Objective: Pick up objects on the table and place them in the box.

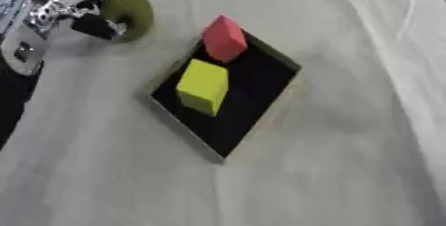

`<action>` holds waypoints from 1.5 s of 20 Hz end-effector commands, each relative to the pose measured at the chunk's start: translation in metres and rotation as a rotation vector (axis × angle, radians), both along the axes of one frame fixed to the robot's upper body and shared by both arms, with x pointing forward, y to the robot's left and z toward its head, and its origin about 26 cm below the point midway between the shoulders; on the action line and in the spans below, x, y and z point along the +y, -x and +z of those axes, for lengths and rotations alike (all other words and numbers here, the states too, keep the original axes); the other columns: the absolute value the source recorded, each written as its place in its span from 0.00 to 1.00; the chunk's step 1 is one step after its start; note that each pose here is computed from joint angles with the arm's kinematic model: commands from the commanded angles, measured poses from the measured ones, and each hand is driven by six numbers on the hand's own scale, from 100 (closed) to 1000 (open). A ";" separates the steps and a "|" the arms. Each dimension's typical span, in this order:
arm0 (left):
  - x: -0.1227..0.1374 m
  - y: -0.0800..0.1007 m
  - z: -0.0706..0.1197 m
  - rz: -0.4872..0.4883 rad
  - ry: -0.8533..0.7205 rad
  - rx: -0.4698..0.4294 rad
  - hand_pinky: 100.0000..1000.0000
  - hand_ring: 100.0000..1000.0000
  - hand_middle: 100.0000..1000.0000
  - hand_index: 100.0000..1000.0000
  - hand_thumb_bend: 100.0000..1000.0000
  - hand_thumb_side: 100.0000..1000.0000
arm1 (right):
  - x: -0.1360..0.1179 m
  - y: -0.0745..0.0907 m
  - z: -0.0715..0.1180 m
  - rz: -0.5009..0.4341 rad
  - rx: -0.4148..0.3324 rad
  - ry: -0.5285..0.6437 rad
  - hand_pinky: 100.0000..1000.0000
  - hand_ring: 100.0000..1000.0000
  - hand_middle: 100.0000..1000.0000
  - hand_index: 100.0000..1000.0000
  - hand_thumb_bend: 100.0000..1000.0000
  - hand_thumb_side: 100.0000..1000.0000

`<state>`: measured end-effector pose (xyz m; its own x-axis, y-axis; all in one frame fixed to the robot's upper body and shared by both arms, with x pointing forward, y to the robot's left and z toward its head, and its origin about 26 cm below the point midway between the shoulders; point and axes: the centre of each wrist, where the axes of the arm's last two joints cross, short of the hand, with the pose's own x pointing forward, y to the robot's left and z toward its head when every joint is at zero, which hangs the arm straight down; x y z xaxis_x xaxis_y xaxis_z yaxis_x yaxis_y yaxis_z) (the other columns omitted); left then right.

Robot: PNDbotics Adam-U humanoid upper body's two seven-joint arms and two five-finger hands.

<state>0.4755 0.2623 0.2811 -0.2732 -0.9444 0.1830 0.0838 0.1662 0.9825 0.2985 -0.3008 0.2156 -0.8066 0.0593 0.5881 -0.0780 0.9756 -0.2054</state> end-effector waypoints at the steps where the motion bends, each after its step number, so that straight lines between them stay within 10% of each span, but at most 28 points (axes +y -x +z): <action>1: 0.003 0.003 0.014 -0.016 0.015 -0.054 0.76 0.66 0.52 0.70 0.00 0.05 | 0.000 0.003 0.007 -0.002 -0.020 0.009 0.85 0.88 0.66 0.75 0.00 0.64; 16: -0.027 0.044 0.059 -0.202 -0.121 -0.154 0.76 0.66 0.54 0.71 0.00 0.00 | -0.004 0.005 0.005 -0.014 -0.003 0.016 0.85 0.87 0.66 0.75 0.00 0.63; 30: -0.101 0.133 0.088 -0.627 -0.162 -0.227 0.75 0.61 0.53 0.72 0.00 0.00 | -0.006 0.005 0.009 -0.007 -0.012 0.015 0.85 0.87 0.66 0.75 0.00 0.63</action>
<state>0.3532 0.1633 0.3567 -0.7782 -0.6263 -0.0450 -0.0672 0.0119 0.9977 0.2967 -0.3052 0.2135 -0.7922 0.0662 0.6067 -0.0734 0.9765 -0.2024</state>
